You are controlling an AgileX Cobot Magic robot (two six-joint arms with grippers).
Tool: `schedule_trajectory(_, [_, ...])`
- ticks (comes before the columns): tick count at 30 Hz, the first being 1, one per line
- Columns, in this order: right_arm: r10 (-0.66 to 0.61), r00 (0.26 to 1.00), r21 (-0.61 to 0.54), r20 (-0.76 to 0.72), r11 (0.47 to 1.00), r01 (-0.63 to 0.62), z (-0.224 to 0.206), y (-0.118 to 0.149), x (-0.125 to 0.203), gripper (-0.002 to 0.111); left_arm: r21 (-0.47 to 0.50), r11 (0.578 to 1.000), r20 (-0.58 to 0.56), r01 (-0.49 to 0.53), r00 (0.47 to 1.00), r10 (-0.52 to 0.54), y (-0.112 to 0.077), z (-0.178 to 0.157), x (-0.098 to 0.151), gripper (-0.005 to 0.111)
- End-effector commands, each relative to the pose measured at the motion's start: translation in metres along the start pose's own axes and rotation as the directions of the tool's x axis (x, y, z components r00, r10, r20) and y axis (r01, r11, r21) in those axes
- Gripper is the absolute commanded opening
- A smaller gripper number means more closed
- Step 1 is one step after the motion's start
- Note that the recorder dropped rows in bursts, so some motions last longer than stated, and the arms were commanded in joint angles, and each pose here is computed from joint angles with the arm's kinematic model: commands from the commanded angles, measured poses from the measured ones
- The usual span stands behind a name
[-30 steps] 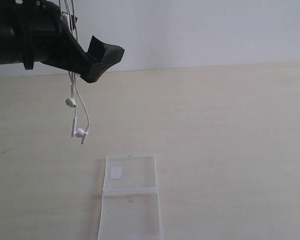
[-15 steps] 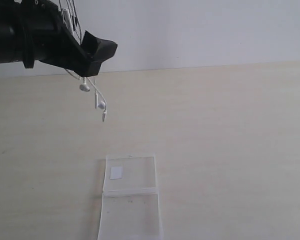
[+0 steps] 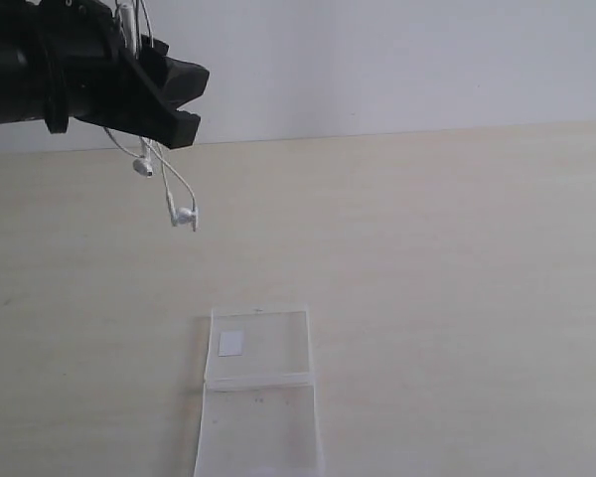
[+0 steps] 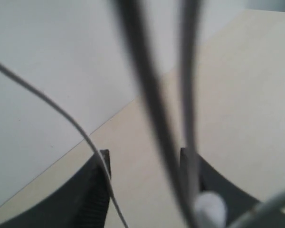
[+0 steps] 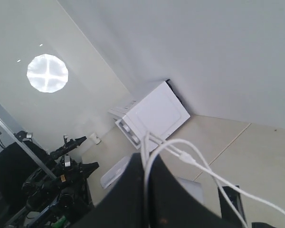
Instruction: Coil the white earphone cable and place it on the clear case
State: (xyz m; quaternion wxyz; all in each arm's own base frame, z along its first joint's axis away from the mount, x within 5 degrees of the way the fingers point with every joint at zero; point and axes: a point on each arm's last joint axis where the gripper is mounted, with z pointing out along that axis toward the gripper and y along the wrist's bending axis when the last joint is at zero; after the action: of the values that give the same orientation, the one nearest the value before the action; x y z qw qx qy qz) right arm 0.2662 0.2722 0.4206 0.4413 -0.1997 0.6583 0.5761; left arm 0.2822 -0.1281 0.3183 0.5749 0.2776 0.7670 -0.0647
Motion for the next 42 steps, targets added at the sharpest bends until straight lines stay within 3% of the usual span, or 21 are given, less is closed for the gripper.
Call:
schedule_trajectory(1, [-0.003, 1.000, -0.016, 0.006, 1.000, 0.003, 0.000, 0.002, -0.002, 0.000, -0.003, 1.000, 0.007, 0.009, 1.000, -0.009, 0.000, 0.000, -0.002, 0.031])
schedule_trajectory(6, [-0.006, 1.000, 0.003, 0.016, 1.000, 0.006, 0.000, 0.001, -0.003, 0.000, -0.015, 1.000, 0.007, 0.009, 1.000, -0.009, 0.001, 0.000, -0.002, 0.000])
schedule_trajectory(11, [-0.015, 0.999, 0.052, 0.044, 0.999, 0.013, -0.002, -0.001, -0.007, 0.000, -0.021, 1.000, 0.009, 0.009, 1.000, -0.009, 0.001, -0.001, -0.002, 0.000])
schedule_trajectory(17, [-0.113, 0.992, 0.172, 0.053, 0.980, 0.102, -0.007, -0.007, -0.012, 0.000, -0.034, 0.999, 0.039, -0.008, 0.999, 0.010, 0.003, -0.011, -0.009, 0.000])
schedule_trajectory(22, [-0.114, 0.993, 0.165, 0.041, 0.981, 0.106, -0.007, -0.006, -0.011, 0.000, 0.001, 1.000, 0.050, -0.009, 0.999, 0.008, 0.000, -0.015, -0.012, 0.002])
schedule_trajectory(23, [-0.113, 0.993, 0.151, 0.035, 0.983, 0.106, -0.007, -0.005, -0.010, 0.000, 0.023, 1.000, 0.049, -0.010, 0.999, 0.009, -0.002, -0.015, -0.011, 0.007])
schedule_trajectory(26, [-0.111, 0.993, 0.147, 0.031, 0.983, 0.106, -0.006, -0.005, -0.009, 0.000, 0.054, 0.999, 0.047, -0.009, 0.999, 0.007, -0.005, -0.015, -0.011, 0.042])
schedule_trajectory(28, [-0.110, 0.994, 0.143, 0.029, 0.984, 0.104, -0.006, -0.005, -0.009, 0.000, 0.047, 0.999, 0.047, -0.009, 0.999, 0.007, -0.004, -0.015, -0.011, 0.058])
schedule_trajectory(36, [-0.110, 0.994, 0.143, 0.029, 0.984, 0.104, -0.006, -0.005, -0.009, 0.000, 0.047, 0.999, 0.047, -0.009, 0.999, 0.007, -0.004, -0.015, -0.011, 0.032])
schedule_trajectory(42, [-0.108, 0.994, 0.122, 0.018, 0.987, 0.105, -0.006, -0.003, -0.008, 0.000, 0.044, 0.999, 0.047, -0.009, 0.999, 0.007, -0.004, -0.015, -0.011, 0.026])
